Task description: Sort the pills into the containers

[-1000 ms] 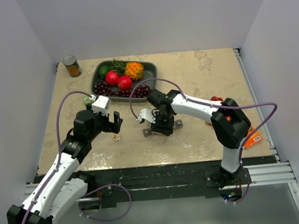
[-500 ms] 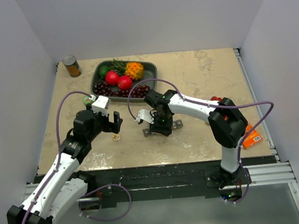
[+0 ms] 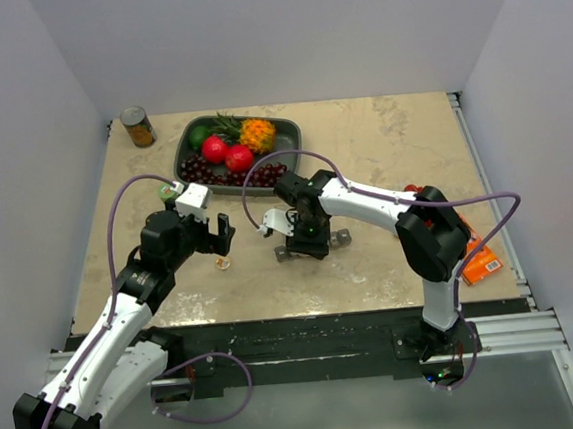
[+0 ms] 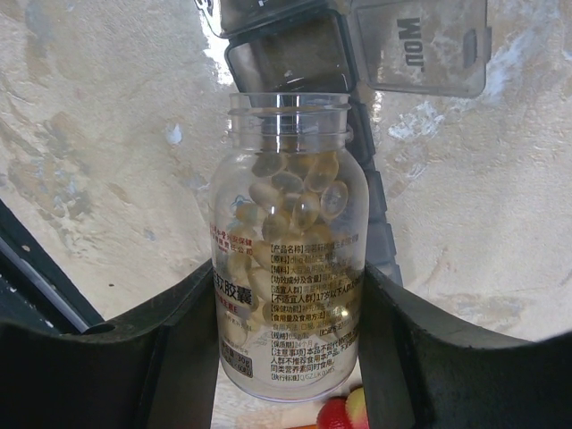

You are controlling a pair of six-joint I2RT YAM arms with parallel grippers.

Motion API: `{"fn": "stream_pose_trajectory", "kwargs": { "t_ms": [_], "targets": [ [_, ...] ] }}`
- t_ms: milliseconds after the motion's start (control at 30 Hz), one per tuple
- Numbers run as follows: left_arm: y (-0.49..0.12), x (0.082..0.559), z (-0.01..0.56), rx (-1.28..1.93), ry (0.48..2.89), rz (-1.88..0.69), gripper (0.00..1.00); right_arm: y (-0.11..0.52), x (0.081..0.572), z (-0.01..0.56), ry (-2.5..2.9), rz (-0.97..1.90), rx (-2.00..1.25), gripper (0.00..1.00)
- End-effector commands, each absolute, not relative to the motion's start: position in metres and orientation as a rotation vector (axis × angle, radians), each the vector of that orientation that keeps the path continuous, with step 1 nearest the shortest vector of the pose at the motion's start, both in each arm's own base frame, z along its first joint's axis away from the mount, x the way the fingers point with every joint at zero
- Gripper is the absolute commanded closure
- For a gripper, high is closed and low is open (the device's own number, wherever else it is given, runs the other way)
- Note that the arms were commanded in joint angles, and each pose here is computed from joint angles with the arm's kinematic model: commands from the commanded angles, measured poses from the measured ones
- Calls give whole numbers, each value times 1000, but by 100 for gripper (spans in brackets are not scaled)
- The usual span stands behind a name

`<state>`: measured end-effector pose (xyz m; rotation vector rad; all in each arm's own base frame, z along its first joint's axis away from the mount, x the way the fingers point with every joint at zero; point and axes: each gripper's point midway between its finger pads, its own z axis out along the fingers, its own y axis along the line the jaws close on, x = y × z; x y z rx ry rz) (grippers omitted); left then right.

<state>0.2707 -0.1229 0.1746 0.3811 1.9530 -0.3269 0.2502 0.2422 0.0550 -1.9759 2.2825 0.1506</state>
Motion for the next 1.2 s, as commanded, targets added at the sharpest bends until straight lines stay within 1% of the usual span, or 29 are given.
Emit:
{"fn": "stream_pose_trajectory", "kwargs": {
  "t_ms": [0, 500, 1167],
  "targets": [
    [-122, 278, 203, 384, 1872, -311, 0, 246, 252, 61, 2286, 121, -1983, 100],
    [-122, 277, 204, 386, 1868, -312, 0, 246, 254, 62, 2287, 74, -1999, 100],
    [-121, 277, 203, 383, 1871, -310, 0, 254, 251, 71, 2251, 167, -1946, 100]
  ]
}}
